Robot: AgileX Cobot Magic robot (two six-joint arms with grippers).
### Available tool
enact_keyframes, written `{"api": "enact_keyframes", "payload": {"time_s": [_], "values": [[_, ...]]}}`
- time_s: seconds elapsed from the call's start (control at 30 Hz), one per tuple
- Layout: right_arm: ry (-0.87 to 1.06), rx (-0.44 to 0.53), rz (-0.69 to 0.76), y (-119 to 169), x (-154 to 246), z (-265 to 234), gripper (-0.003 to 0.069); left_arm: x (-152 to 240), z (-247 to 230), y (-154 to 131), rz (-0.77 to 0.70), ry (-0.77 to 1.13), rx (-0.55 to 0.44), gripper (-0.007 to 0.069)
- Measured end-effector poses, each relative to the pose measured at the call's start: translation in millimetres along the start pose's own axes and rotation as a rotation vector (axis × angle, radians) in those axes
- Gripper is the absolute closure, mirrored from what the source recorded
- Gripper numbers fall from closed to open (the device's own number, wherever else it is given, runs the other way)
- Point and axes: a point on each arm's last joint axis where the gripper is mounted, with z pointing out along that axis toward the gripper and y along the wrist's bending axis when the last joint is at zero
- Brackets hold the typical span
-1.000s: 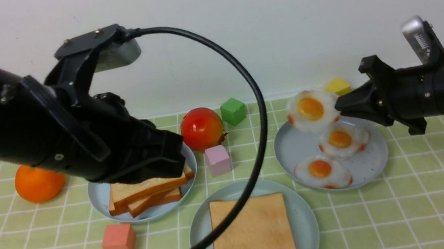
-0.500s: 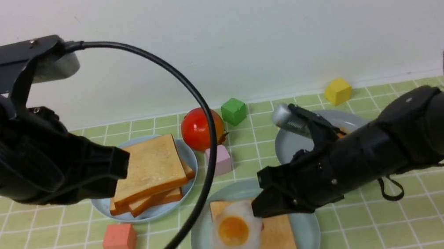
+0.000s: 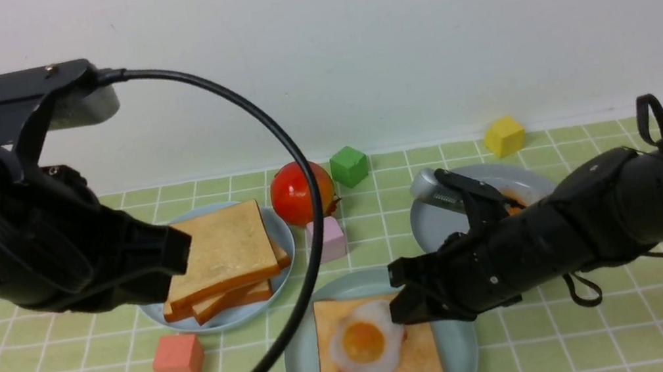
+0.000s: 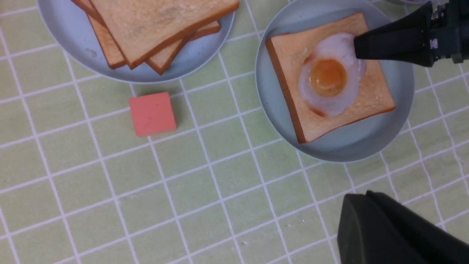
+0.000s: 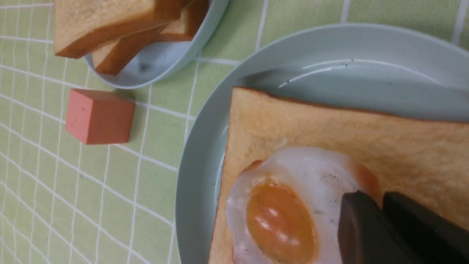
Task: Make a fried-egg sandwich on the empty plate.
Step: Use the right arm to place the fried egg on the slice of bread in the middle, then use the left arm to grab a slice of bread
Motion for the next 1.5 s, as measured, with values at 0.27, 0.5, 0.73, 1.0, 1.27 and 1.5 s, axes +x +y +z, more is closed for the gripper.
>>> {"api": "enact_keyframes", "payload": {"time_s": [0.27,0.5,0.73,1.0,1.27,1.5], "values": [[-0.070,-0.003,-0.130,7.4,-12.6,-24.8,0.0293,-4.3,5.3,3.0,0.016,-0.026,-0.029,0.0621],[-0.158,-0.028,-0.361,47.2,-40.3,-116.3,0.0184,-12.1,37.7,26.0,-0.097,0.024,-0.126,0.0621],[-0.101,0.200,-0.536,90.9,-25.2,-203.8,0.0181,-20.7,73.6,97.2,-0.432,0.089,-0.040,0.0618],[-0.130,0.102,-0.771,128.1,48.4,-213.9,0.0180,-23.6,126.9,147.0,-0.647,0.079,0.073,0.0554],[-0.121,0.012,-0.972,146.8,77.8,-206.1,0.0179,-23.9,169.6,168.9,-0.690,0.022,0.021,0.0355],[-0.127,0.013,-0.977,147.2,77.5,-206.2,0.0193,-24.7,198.5,176.1,-0.693,0.004,0.079,0.0361]]}}
